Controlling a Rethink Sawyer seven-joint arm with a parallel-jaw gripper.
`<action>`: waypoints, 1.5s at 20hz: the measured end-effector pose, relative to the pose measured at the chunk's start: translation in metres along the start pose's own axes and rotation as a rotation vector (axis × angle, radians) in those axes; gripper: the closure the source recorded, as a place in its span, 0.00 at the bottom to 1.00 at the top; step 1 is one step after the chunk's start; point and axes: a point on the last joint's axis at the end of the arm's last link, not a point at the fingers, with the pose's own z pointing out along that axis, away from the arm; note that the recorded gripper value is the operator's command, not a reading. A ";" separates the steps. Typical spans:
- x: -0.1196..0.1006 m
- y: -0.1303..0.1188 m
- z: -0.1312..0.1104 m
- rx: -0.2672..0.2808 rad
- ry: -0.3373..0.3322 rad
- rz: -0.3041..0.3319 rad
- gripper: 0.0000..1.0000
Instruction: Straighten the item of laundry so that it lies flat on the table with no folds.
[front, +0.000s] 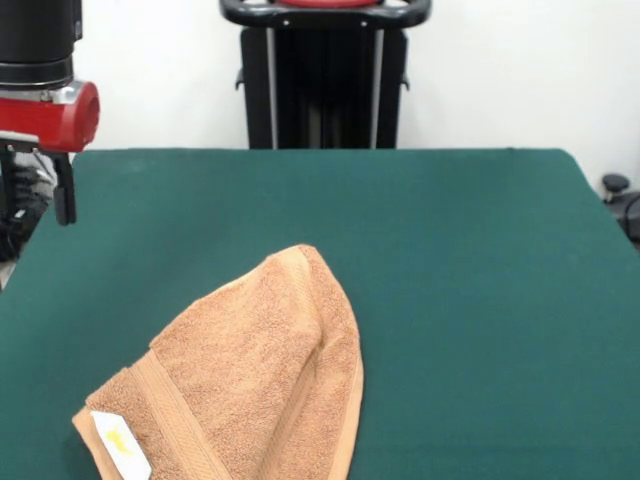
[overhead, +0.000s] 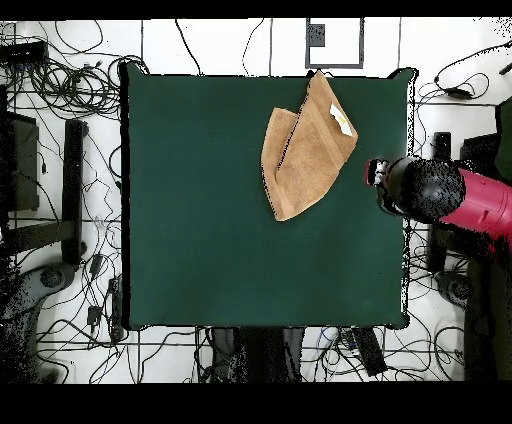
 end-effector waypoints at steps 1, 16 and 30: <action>-0.001 0.002 0.000 -0.001 -0.001 0.002 0.00; -0.013 0.025 0.011 -0.026 0.011 0.047 0.00; -0.010 0.028 0.062 -0.022 0.061 0.073 0.00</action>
